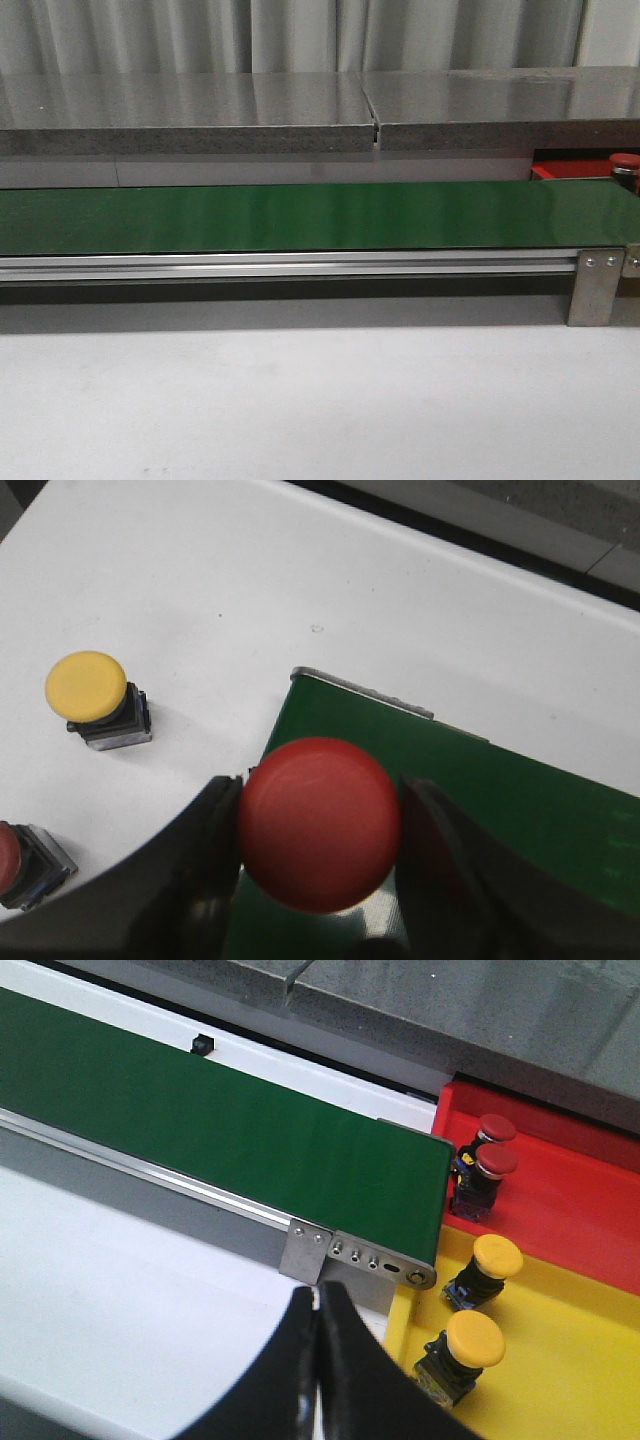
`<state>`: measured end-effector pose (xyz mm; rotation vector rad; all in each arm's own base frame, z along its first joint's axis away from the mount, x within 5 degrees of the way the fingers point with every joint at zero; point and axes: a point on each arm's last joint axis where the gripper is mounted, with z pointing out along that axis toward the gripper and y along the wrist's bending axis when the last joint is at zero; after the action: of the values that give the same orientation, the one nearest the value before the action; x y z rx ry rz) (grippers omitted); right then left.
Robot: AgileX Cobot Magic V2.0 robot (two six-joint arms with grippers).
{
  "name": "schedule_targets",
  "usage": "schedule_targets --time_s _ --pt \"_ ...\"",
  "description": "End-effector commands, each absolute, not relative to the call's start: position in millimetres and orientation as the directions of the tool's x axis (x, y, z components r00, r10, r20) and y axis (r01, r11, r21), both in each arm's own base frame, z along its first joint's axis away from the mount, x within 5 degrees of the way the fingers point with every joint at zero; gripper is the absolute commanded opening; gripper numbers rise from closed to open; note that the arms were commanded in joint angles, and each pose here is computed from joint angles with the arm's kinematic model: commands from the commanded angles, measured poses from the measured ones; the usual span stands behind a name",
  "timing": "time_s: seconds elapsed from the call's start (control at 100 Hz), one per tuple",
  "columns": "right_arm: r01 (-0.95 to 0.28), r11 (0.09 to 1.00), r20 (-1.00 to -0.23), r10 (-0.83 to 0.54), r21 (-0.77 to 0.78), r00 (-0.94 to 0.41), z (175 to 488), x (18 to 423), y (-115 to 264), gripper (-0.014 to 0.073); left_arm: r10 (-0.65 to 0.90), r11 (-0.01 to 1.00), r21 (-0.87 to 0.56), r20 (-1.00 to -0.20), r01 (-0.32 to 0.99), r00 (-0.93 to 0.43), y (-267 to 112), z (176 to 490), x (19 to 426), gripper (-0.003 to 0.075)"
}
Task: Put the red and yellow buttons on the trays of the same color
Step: 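Carry the red button onto the green belt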
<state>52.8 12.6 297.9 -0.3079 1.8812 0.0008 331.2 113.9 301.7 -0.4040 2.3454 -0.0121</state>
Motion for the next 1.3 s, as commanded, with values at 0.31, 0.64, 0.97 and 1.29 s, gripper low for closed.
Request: schedule_targets --time_s 0.31,0.64,0.97,1.29 --pt "-0.189 0.967 -0.954 -0.211 -0.171 -0.214 311 55 12 -0.0068 -0.261 0.955 -0.115 -0.762 -0.272 -0.593 99 288 336 0.0177" --pt "-0.189 0.967 -0.954 -0.211 -0.171 -0.214 311 55 12 -0.0068 -0.271 0.954 -0.118 -0.728 -0.274 -0.630 101 274 341 0.0440" --pt "-0.189 0.967 -0.954 -0.211 -0.171 -0.214 311 55 12 -0.0068 -0.260 0.957 -0.120 -0.752 -0.262 -0.606 96 293 331 0.0587" --pt "-0.189 0.967 -0.954 -0.211 -0.171 -0.214 311 55 12 -0.0068 -0.236 0.965 -0.123 -0.787 -0.230 -0.570 83 338 296 0.0587"
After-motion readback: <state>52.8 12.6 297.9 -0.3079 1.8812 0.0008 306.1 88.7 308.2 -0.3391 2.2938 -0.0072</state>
